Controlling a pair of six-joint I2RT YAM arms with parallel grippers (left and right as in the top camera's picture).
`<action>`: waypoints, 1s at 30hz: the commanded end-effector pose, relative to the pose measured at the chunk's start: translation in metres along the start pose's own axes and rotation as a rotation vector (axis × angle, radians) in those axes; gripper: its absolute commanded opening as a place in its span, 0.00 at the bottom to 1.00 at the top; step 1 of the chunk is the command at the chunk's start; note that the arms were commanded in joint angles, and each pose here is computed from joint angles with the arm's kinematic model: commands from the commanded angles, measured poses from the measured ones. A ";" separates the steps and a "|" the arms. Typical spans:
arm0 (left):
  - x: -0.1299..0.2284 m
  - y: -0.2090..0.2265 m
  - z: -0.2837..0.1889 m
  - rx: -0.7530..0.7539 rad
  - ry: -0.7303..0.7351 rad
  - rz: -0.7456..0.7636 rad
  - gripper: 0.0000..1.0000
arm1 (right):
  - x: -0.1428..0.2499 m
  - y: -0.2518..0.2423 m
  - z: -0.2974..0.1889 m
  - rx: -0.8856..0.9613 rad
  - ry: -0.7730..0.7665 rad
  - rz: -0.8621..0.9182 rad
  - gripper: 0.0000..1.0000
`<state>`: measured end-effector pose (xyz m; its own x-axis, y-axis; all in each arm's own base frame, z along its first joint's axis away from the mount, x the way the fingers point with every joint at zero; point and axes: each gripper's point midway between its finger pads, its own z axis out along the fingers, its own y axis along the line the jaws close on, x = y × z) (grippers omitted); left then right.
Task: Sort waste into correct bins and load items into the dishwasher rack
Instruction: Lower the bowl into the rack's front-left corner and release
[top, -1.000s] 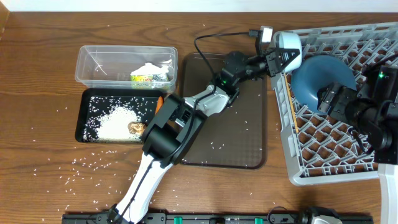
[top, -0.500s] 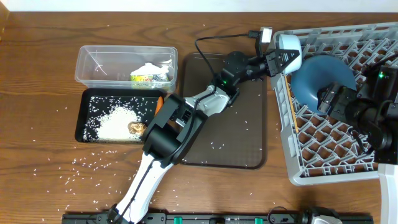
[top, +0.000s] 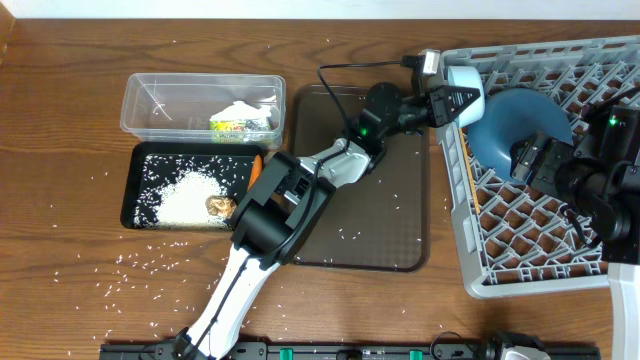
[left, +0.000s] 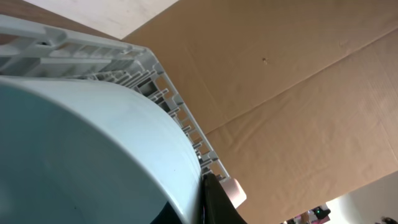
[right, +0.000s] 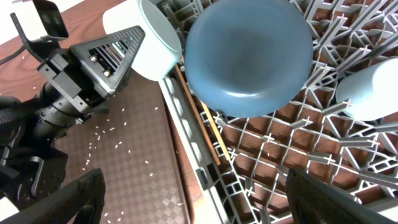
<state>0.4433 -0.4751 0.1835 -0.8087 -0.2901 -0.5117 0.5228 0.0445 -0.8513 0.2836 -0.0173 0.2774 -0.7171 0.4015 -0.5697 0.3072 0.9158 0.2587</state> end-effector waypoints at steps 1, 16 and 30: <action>-0.002 -0.003 0.002 0.022 0.001 0.031 0.06 | -0.002 -0.002 -0.001 0.003 -0.004 -0.005 0.86; 0.005 0.034 -0.011 -0.094 0.082 -0.057 0.98 | -0.002 -0.002 -0.001 0.004 -0.004 -0.013 0.86; -0.028 0.053 -0.043 -0.135 0.089 -0.063 0.98 | -0.002 -0.002 -0.001 0.003 -0.005 -0.013 0.85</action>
<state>0.4798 -0.4291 0.1397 -0.8760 -0.2277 -0.4252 0.3940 0.1708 -0.9031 0.2836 -0.0173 0.2774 -0.7181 0.3984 -0.5706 0.3048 0.9172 0.2567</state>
